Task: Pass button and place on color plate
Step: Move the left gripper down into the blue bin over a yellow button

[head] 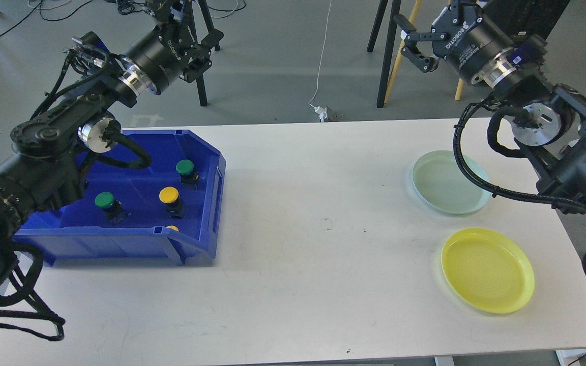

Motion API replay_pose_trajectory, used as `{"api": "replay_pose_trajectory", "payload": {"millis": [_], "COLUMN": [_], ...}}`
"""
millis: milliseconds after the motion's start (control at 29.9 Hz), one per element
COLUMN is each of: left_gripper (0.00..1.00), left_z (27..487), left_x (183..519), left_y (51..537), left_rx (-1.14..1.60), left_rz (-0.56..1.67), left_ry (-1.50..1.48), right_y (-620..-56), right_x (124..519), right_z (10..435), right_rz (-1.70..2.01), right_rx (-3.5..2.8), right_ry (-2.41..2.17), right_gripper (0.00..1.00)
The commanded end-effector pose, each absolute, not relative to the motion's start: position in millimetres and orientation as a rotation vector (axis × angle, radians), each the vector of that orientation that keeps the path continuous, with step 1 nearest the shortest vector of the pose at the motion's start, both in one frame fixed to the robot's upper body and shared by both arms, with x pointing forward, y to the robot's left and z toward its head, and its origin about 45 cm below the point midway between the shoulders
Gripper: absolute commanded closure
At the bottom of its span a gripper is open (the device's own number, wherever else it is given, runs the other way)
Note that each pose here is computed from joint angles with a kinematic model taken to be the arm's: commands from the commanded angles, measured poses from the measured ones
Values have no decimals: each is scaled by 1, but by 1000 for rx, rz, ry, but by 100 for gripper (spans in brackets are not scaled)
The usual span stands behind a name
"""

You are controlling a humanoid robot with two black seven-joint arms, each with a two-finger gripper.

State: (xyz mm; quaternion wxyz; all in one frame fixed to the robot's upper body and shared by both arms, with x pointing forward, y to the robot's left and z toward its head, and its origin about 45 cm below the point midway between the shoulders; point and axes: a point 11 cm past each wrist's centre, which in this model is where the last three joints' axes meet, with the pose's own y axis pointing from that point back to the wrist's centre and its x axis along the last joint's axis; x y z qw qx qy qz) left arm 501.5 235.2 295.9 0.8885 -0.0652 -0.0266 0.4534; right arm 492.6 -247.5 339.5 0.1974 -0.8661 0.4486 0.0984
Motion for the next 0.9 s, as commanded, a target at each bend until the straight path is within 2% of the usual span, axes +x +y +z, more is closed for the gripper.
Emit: {"api": "replay_pose_trajectory", "payload": {"millis": [0,201,301,402,469,603,703,870], "left_gripper": [0,0,0,0,0,0,0,1], "left_z": [295,311,324,334,350,392,420,407], "left_x": [501,507,505,487,480,462,444,417], "left_y": [233,261,278,336,353,363,341,301], "left_rx": [-145,-252,-456,-777,-848,-640,-335,292], "left_rz": [941,1027,1082,1190,1198,1103,945,615], "left_ry": [-48,-16,69,161,120,-68,-251,-556], "right_y": [-257,-276,-283,-287,-293,-322,-334,-360], "right_x": [493,496,489,487,486,481,478,470], "right_z": [330,306,289,286,287,295,289,283], "right_rz": [312,398,451,457,449,390,384,372], "right_rx": [-2367,-2278,-2251,-2243,-2241,-2262,-2282,-2283], "right_ry": [1291,1376,1392,1400,1411,1473,1516,1587], "right_gripper": [0,0,0,0,0,0,0,0]}}
